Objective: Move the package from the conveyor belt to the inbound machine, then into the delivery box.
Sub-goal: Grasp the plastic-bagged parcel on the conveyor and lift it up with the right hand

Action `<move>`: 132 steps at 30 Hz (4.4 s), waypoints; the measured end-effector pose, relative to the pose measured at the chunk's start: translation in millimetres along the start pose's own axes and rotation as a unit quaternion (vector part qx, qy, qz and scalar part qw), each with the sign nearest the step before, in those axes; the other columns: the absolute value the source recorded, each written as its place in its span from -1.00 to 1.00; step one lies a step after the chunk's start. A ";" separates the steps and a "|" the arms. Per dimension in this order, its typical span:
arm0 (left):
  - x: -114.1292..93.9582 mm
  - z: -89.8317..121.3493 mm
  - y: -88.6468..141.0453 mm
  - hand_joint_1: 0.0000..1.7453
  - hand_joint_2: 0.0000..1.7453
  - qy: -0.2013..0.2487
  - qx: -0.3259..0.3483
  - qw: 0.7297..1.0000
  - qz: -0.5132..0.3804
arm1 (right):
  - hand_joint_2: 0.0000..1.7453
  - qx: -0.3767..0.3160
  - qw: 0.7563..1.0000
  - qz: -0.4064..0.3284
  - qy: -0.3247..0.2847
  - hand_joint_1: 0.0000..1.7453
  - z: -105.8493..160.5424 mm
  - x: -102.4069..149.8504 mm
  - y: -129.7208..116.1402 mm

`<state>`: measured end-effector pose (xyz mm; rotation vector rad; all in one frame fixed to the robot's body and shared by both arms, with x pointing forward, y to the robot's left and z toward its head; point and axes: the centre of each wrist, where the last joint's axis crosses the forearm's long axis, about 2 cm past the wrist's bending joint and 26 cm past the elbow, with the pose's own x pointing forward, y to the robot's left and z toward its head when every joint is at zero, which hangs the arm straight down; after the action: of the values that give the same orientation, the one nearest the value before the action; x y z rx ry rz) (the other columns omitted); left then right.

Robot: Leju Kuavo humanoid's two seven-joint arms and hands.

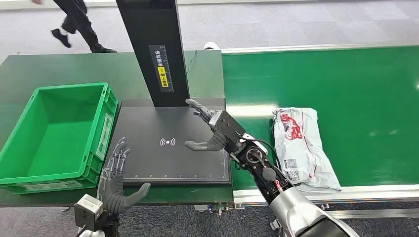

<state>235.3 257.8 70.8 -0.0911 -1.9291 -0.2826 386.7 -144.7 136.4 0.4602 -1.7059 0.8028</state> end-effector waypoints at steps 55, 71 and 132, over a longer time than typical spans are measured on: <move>11.2 10.0 -5.4 -1.00 1.00 0.027 0.007 1.000 -0.004 | 1.00 -0.042 0.798 0.357 0.484 -1.00 57.0 -39.5 -82.5; 13.9 -4.6 -10.3 -1.00 1.00 0.022 0.007 1.000 -0.003 | 1.00 0.036 0.791 0.322 0.518 -1.00 66.2 -47.4 -82.0; 9.9 2.5 -13.5 -1.00 1.00 0.037 0.004 0.999 -0.003 | 1.00 0.127 0.829 0.269 0.474 -1.00 53.6 -49.9 -52.2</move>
<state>226.7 244.6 77.1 -0.0689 -1.8564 -0.2789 399.1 -224.2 96.2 -0.2736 -0.7660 1.3817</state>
